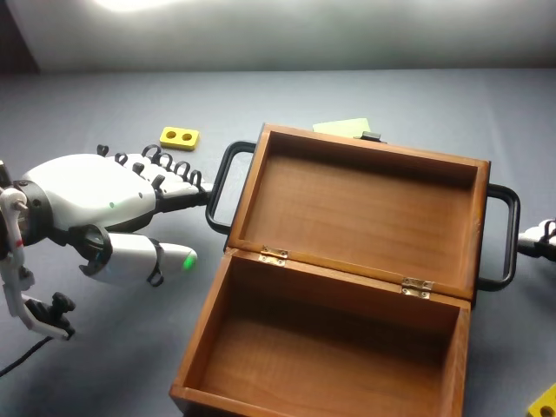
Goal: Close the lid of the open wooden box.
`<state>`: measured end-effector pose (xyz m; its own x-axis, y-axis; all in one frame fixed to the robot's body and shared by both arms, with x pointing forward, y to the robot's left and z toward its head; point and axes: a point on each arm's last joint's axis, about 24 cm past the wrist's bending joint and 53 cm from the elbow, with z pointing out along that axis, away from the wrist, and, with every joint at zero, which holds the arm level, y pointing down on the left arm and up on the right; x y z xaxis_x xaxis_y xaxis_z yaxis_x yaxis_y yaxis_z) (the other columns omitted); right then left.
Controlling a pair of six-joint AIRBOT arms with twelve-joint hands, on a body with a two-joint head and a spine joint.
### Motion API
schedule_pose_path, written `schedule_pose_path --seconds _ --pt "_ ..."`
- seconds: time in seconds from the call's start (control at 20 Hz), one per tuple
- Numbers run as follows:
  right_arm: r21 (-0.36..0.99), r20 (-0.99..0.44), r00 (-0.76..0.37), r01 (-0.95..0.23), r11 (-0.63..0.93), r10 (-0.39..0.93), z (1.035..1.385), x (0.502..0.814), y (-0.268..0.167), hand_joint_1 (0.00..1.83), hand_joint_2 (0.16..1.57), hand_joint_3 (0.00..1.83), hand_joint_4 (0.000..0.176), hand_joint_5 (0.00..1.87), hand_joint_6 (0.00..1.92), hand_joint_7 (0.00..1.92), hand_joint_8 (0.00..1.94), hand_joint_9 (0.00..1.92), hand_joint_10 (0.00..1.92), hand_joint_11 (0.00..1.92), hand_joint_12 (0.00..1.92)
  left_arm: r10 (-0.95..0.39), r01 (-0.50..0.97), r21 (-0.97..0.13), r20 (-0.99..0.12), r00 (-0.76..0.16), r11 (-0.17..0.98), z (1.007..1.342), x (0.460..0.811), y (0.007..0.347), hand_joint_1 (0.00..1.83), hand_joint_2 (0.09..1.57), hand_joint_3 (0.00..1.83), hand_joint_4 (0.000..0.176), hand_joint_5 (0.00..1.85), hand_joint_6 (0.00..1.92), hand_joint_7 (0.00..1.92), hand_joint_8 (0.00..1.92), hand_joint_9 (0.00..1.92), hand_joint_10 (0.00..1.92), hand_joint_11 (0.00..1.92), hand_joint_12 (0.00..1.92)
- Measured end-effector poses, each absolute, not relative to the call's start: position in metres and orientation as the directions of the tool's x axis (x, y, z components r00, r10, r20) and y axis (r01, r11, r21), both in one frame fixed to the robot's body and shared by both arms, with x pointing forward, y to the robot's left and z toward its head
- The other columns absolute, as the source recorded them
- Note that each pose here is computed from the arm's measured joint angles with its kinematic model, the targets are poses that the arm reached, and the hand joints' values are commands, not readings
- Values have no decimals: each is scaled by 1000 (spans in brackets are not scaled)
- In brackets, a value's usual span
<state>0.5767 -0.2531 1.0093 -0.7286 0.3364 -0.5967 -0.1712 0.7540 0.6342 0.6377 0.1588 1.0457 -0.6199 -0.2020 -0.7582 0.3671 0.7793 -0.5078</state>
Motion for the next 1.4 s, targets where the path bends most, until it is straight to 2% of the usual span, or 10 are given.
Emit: schedule_pose_path --seconds 0.15,0.3,0.45,0.8,1.05,1.4 --pt "649 -609 -715 -200 734 343 1019 584 -241 0 1236 8 0 0 0 0 0 0 0 88 20 -202 367 -508 -758 -620 779 1045 638 159 0 1431 2 0 133 5 132 3 116 3 79 76" --pt "658 -604 -723 -215 722 336 1014 585 -228 0 1250 12 0 0 0 0 0 0 0 139 41 -201 365 -506 -758 -621 782 1045 638 159 0 1433 3 0 113 0 110 0 111 1 73 75" --pt "662 -604 -724 -222 716 334 1012 588 -221 0 1241 7 0 0 0 0 0 0 0 103 23 -200 359 -503 -757 -622 786 1043 641 159 0 1434 2 0 111 0 99 0 116 1 75 78" --pt "673 -605 -714 -224 705 351 1015 594 -216 0 1260 7 0 0 0 0 0 0 0 125 32 -207 347 -510 -747 -631 787 1036 648 151 0 1344 0 0 103 0 94 2 85 0 69 74" --pt "715 -592 -704 -236 658 391 1027 596 -208 0 1241 0 0 0 0 0 0 0 0 103 22 -266 350 -560 -741 -616 751 1050 643 147 0 1416 11 0 65 0 62 0 64 0 52 67" --pt "781 -573 -681 -283 557 456 1057 593 -191 0 1271 11 0 0 0 0 0 10 4 150 41 -341 369 -607 -744 -574 704 1075 630 153 90 1472 1 0 5 1 117 5 168 16 70 118"
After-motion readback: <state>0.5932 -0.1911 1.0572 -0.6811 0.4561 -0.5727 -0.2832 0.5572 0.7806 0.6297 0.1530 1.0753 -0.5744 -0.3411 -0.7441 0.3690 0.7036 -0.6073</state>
